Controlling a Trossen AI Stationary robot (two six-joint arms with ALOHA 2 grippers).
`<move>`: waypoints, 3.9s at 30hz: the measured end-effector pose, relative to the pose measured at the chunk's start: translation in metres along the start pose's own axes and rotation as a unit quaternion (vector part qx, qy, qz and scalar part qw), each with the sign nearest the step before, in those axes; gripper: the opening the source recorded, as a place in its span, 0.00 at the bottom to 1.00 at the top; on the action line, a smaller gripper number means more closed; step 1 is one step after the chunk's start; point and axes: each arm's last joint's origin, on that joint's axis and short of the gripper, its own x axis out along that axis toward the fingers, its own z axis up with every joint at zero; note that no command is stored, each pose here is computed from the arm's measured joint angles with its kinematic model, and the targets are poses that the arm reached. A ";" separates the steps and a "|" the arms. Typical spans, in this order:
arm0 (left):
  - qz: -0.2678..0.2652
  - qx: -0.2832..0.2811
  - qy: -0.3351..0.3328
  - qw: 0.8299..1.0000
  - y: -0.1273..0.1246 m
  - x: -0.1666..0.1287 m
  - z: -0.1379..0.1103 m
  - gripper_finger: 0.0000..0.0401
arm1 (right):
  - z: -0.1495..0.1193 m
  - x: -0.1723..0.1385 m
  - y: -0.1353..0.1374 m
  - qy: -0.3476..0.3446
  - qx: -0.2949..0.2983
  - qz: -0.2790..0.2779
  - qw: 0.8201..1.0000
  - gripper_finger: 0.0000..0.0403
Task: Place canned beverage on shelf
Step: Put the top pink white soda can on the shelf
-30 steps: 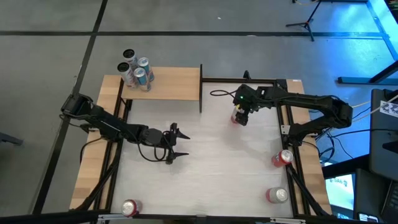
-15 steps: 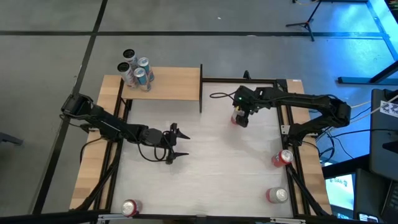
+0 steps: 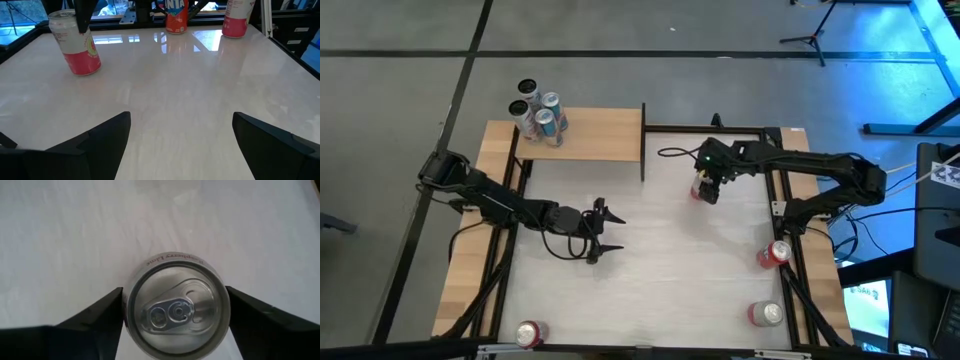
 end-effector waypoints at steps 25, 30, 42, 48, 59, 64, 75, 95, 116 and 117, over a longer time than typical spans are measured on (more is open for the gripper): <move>0.002 0.005 -0.025 1.000 0.000 0.000 0.005 0.85 | 0.041 -0.025 0.086 -0.105 -0.089 0.085 0.987 0.71; 0.002 0.007 -0.027 1.000 0.000 0.000 0.005 0.85 | 0.060 -0.012 0.100 -0.085 -0.101 0.095 0.987 0.71; 0.002 0.004 -0.024 1.000 0.000 0.000 0.005 0.85 | 0.085 0.013 0.112 -0.051 -0.130 0.095 0.986 0.71; 0.002 0.004 -0.024 1.000 0.000 0.000 0.005 0.85 | 0.085 0.017 0.113 -0.047 -0.140 0.097 0.984 0.86; 0.002 0.003 -0.025 1.000 0.000 0.000 0.005 0.85 | 0.079 -0.020 0.106 -0.044 -0.141 0.097 0.984 0.96; 0.002 -0.008 -0.025 1.000 0.000 0.000 0.005 0.85 | 0.061 -0.050 0.094 -0.079 -0.125 0.081 0.986 0.96; -0.006 -0.001 -0.046 0.999 -0.001 0.000 0.009 0.85 | -0.019 -0.048 0.067 -0.161 -0.101 0.075 0.979 0.96; 0.092 -0.016 -0.077 0.993 0.014 0.008 0.035 0.97 | -0.033 -0.043 0.056 -0.257 -0.097 -0.045 0.961 0.96; 0.110 -0.058 0.043 0.991 0.028 0.051 0.099 0.97 | -0.073 -0.080 0.040 -0.460 -0.162 -0.015 0.873 0.96; 0.111 -0.055 0.056 0.991 0.031 0.056 0.104 0.97 | -0.078 -0.081 0.039 -0.466 -0.167 -0.007 0.869 0.96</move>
